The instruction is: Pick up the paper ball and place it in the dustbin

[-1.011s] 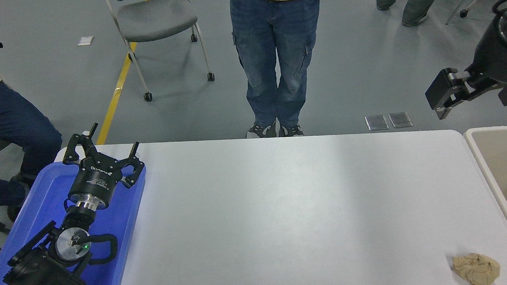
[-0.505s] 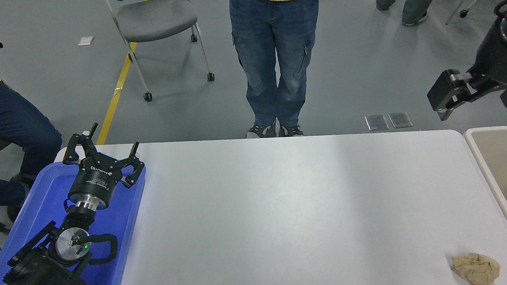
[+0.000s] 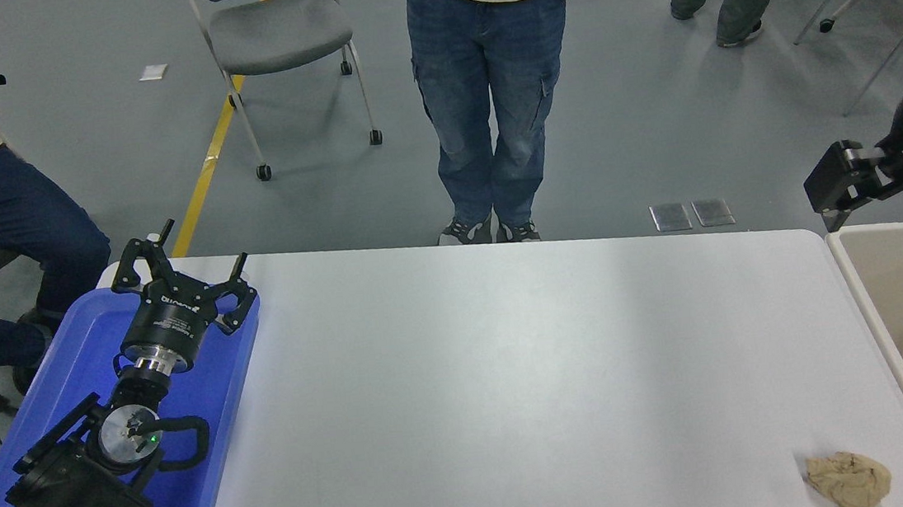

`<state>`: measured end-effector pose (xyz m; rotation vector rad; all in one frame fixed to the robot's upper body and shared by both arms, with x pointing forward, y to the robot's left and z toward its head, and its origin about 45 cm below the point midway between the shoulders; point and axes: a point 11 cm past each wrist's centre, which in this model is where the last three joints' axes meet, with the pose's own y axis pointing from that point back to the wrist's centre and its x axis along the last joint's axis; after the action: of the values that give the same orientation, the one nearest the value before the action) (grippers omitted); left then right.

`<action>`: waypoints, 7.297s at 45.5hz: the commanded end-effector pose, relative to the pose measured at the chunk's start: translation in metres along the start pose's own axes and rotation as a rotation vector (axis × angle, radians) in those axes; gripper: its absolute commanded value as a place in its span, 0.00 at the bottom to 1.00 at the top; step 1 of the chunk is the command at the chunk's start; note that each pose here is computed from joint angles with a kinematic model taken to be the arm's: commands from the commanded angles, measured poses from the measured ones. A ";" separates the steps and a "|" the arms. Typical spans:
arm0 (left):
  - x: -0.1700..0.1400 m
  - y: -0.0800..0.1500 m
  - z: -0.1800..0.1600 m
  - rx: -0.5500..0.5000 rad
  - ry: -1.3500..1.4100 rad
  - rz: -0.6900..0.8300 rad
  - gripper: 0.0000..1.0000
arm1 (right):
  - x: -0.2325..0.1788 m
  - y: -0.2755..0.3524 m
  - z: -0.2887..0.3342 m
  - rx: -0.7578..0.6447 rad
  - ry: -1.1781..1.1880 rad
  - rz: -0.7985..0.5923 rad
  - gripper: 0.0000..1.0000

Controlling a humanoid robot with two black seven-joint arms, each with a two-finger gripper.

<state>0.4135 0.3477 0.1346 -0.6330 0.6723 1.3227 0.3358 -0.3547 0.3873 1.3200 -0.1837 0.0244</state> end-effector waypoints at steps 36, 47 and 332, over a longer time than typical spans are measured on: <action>0.000 0.000 0.000 0.001 0.000 0.000 1.00 | -0.104 -0.205 0.052 0.087 -0.234 -0.358 1.00; 0.000 0.000 0.000 -0.001 0.000 0.000 1.00 | -0.107 -0.246 0.053 0.037 -0.317 -0.136 0.99; 0.000 0.000 0.000 -0.001 0.000 0.000 1.00 | -0.024 -0.274 0.212 -0.252 -0.940 0.563 0.00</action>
<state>0.4133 0.3479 0.1344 -0.6327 0.6726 1.3232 0.3319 -0.6093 0.2201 1.0228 -1.2212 -0.1537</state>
